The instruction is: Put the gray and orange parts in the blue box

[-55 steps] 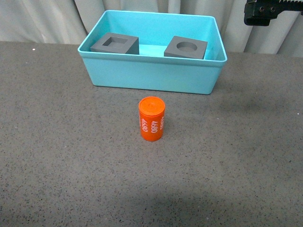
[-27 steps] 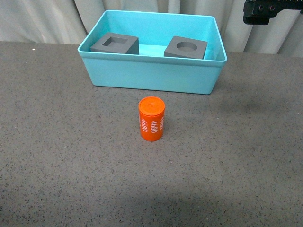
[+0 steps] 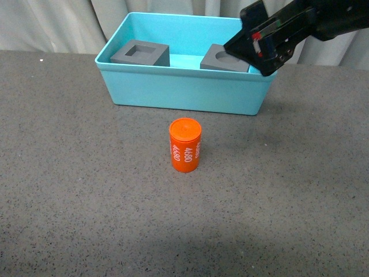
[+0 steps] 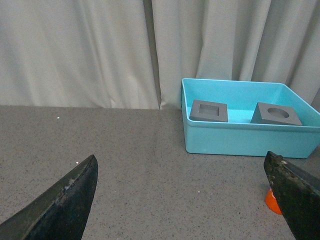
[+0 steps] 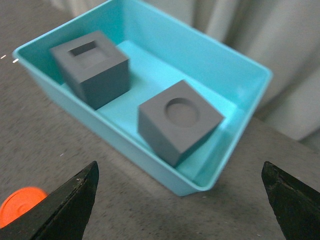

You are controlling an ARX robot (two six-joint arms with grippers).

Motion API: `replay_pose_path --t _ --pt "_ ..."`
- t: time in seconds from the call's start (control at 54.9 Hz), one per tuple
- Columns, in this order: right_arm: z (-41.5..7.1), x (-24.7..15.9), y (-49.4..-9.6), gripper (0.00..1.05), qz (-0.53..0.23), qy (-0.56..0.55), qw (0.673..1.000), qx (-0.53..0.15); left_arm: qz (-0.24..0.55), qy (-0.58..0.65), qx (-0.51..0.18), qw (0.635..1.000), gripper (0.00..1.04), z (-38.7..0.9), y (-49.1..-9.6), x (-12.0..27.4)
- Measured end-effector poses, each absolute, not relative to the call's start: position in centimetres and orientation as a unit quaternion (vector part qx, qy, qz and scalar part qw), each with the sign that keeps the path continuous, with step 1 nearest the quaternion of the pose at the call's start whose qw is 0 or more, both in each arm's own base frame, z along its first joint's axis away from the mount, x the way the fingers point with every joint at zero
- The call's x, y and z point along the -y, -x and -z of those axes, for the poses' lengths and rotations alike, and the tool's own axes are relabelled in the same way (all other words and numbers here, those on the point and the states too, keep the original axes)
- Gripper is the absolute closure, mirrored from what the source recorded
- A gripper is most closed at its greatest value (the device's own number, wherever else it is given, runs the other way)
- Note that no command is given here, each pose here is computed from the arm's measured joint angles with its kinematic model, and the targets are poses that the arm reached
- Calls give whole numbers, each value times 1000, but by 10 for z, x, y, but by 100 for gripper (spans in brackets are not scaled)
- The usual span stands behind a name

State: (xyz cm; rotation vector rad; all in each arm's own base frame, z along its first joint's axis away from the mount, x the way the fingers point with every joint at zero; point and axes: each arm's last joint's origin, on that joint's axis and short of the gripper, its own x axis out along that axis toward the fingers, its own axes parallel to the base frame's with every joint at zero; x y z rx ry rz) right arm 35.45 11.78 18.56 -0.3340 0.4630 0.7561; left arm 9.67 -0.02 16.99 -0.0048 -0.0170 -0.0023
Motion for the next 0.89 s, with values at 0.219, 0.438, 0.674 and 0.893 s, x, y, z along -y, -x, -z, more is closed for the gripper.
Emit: replay_pose_path --t 0.219,0.438,0.674,0.893 --pt "-169 -136 -359 10 -462 171 834 -248 1 2 8 1000 7 -170 -97 0" --pt "-154 -146 -352 10 -509 213 790 -268 1 2 8 1000 7 -170 -97 0" --pt "-141 -162 -357 10 -525 224 771 -282 1 2 8 1000 7 -170 -97 0" --pt "-127 -176 -351 10 -548 234 744 -304 1 2 8 1000 7 -170 -97 0"
